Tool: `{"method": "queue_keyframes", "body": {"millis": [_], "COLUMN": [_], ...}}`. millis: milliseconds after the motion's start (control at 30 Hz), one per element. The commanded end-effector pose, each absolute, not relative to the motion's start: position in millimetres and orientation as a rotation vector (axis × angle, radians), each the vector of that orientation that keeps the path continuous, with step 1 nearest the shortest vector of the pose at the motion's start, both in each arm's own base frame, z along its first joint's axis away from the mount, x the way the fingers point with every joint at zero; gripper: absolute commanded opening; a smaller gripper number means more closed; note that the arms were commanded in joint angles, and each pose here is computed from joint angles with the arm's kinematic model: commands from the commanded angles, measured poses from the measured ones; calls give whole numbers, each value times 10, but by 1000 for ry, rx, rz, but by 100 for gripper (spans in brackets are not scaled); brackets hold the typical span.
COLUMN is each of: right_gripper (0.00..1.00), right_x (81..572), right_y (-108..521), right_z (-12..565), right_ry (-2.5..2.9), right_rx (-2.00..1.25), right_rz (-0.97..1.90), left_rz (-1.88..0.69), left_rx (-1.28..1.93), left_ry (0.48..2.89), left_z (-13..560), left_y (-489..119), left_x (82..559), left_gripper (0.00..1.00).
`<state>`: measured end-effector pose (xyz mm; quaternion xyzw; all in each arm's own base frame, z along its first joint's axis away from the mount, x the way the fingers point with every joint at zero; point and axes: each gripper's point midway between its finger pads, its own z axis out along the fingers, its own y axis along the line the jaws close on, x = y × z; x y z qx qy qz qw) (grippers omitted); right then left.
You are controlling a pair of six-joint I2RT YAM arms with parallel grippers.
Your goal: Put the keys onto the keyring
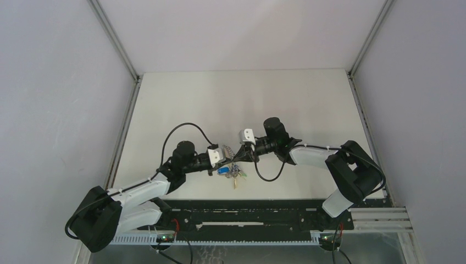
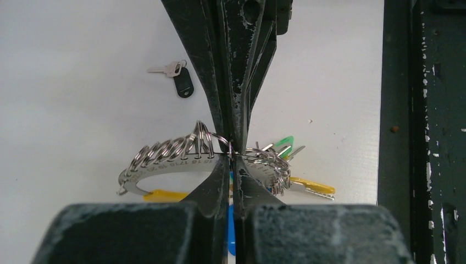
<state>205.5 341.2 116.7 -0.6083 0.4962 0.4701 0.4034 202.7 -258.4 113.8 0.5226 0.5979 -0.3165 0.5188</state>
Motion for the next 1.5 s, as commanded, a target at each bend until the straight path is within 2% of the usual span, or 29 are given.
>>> {"method": "queue_keyframes", "body": {"millis": [0, 67, 200, 367, 467, 500, 567, 667, 867, 1267, 1467], "right_gripper": [0, 0, 21, 36, 53, 55, 54, 45, 47, 47, 48], "right_x": [2096, 2107, 2108, 2084, 2084, 2091, 2123, 2267, 2338, 2247, 2640], "right_y": [3521, 3509, 3430, 3377, 3386, 3392, 3381, 3271, 3132, 3228, 3047], "right_z": [1404, 1430, 1481, 1498, 1450, 1437, 1427, 1408, 1464, 1222, 1238], "right_ry": [1159, 1183, 1229, 1263, 1302, 1318, 1341, 1421, 1417, 1476, 1757], "right_rx": [-1548, -1531, -1504, -1498, -1533, -1539, -1538, -1484, -1459, -1509, -1213], "right_rz": [1178, 1181, 1213, 1270, 1302, 1310, 1300, 1205, 1064, 1039, 892], "left_rz": [-746, -740, -743, -762, -761, -756, -742, -718, -715, -723, -713], "left_rx": [1251, 1249, 1256, 1280, 1296, 1300, 1298, 1295, 1336, 1314, 1260], "left_ry": [1329, 1335, 1341, 1339, 1341, 1345, 1354, 1364, 1373, 1326, 1394], "left_z": [1401, 1383, 1348, 1326, 1307, 1295, 1289, 1277, 1238, 1326, 1324], "left_y": [-2651, -2639, -2639, -2665, -2672, -2668, -2657, -2636, -2670, -2673, -2654], "left_x": [2094, 2096, 2089, 2059, 2044, 2045, 2064, 2086, 2053, 2017, 2092], "left_gripper": [0, 0, 0, 0, 0, 0, 0, 0, 0, 0, 0]}}
